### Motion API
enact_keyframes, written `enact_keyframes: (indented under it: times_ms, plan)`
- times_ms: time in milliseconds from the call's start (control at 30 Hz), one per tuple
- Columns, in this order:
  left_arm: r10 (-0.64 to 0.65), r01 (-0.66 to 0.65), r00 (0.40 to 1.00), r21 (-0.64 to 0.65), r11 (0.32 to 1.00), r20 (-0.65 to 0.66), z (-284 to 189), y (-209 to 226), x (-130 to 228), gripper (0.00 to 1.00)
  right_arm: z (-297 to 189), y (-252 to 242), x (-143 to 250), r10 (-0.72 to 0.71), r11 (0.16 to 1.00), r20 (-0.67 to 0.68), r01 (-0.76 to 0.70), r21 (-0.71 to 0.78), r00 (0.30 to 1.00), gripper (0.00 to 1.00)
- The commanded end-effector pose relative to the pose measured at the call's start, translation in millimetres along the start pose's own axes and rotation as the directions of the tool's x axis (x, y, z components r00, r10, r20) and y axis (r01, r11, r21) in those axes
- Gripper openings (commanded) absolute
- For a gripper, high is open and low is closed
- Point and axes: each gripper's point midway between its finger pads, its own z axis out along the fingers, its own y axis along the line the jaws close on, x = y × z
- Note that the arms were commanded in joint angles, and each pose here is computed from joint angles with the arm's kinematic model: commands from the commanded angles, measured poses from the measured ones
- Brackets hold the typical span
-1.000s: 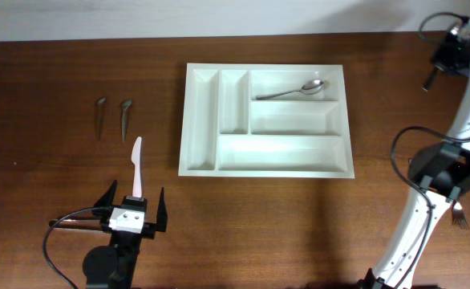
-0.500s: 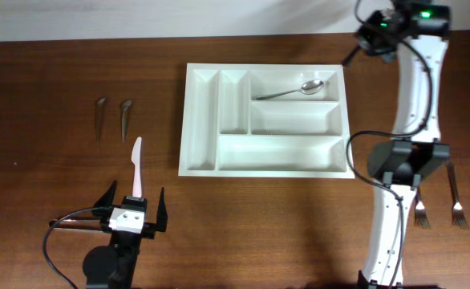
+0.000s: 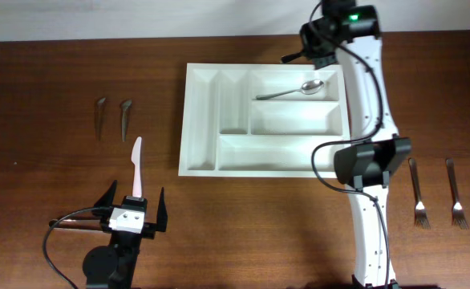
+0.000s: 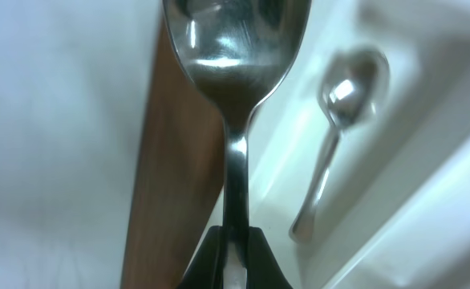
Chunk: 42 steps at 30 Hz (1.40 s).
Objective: Pack container
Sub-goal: 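Carry the spoon into the top-right compartment beside the first spoon, then release the spoon and move the right gripper over the forks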
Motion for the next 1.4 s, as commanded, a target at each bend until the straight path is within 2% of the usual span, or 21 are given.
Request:
enact_keyframes:
  times_ms: [0,367,600,800,967,1133,1233,1367]
  plan:
    - [0.007,-0.008,1.000,-0.016,1.000,-0.002,0.2,2.8,1.8,0.99,5.8,-9.9,1.3,0.194,0.980,0.091,-0.198,0.034,0.977,0.04]
    - [0.007,-0.008,1.000,-0.016,1.000,-0.002,0.2,2.8,1.8,0.99,46.8,-41.4,15.1,0.273,0.948,0.094,-0.285,0.143,0.957,0.04]
    - [0.007,-0.008,1.000,-0.016,1.000,-0.002,0.2,2.8,1.8,0.99,59.3,-37.9,17.5,0.321,0.937,0.082,-0.329,0.119,0.944,0.06]
    - [0.007,-0.008,1.000,-0.016,1.000,-0.002,0.2,2.8,1.8,0.99,60.9,-20.8,14.1,0.309,0.948,0.067,-0.313,0.050,0.949,0.56]
    - [0.007,-0.008,1.000,-0.016,1.000,-0.002,0.2,2.8,1.8,0.99,52.6,25.9,3.2,0.048,0.992,0.059,-0.040,-0.121,0.997,0.87]
    - [0.007,-0.008,1.000,-0.016,1.000,-0.002,0.2,2.8,1.8,0.99,20.1,53.8,-22.7,-0.132,0.965,0.134,0.158,-0.208,0.982,0.96]
    - [0.007,-0.008,1.000,-0.016,1.000,-0.002,0.2,2.8,1.8,0.99,-15.9,70.7,-47.0,-0.325,0.897,0.236,0.377,-0.229,0.916,0.98]
    - [0.007,-0.007,1.000,-0.015,1.000,-0.002,0.2,2.7,1.8,0.99,-80.6,64.6,-79.7,-0.546,0.779,0.351,0.615,-0.123,0.761,0.99]
